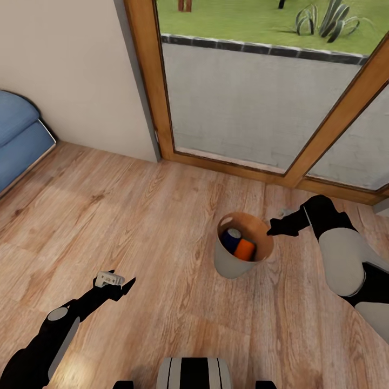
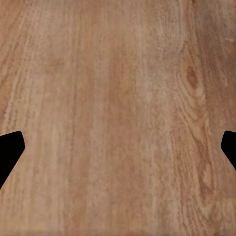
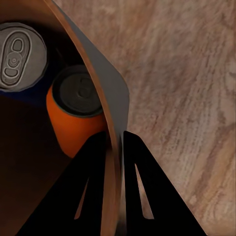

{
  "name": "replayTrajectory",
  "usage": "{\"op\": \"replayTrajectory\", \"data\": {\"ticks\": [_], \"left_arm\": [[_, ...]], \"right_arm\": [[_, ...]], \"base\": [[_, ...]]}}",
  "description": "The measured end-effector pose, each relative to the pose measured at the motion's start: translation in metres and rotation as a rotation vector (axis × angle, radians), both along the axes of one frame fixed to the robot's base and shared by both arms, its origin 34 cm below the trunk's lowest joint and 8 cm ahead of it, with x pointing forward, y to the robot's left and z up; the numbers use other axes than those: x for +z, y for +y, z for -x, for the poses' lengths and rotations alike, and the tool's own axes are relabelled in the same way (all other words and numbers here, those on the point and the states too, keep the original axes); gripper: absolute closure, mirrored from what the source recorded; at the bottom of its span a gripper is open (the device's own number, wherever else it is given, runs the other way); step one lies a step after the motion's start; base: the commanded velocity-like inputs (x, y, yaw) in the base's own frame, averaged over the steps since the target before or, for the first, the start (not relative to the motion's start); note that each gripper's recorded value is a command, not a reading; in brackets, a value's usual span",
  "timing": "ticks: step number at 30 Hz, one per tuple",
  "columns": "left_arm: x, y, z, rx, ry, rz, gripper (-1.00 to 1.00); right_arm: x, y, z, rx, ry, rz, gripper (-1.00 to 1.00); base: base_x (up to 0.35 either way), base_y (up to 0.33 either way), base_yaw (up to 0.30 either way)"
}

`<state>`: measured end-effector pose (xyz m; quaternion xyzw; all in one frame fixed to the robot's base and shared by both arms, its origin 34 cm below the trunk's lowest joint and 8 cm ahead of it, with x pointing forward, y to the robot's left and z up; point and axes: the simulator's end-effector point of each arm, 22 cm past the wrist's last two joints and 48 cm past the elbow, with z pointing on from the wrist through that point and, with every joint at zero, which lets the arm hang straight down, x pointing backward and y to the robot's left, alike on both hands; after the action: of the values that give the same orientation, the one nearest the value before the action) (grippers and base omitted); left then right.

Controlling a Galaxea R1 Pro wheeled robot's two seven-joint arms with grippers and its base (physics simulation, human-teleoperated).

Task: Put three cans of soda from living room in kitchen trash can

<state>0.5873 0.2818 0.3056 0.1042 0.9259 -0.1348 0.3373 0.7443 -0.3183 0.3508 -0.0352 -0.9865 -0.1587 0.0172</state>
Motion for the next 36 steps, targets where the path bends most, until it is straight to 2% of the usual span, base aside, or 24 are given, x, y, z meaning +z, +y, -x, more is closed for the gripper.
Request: {"op": "replayTrajectory", "data": {"ticks": [11,22,31,36], "left_arm": [[-0.016,0.0,0.004,-0.001,0.001,-0.002,-1.0],[-0.015,0.0,0.004,0.0,0.0,0.0,-1.0],[-0.035,0.0,0.009,-0.002,0.001,-0.002,-1.0],[-0.035,0.0,0.008,-0.002,0.0,-0.002,-1.0]], "right_arm": [[-0.017,-0.001,0.006,0.003,0.001,0.004,1.0],[-0.018,-0.002,0.007,0.006,0.003,0.01,1.0],[-0.037,-0.002,0.012,0.004,0.004,0.008,1.0],[-0.038,-0.002,0.012,0.005,0.004,0.008,1.0]], "base": [[0.0,0.0,0.0],[0.0,0.0,0.0],[0.0,0.0,0.0],[0.0,0.0,0.0]]}}
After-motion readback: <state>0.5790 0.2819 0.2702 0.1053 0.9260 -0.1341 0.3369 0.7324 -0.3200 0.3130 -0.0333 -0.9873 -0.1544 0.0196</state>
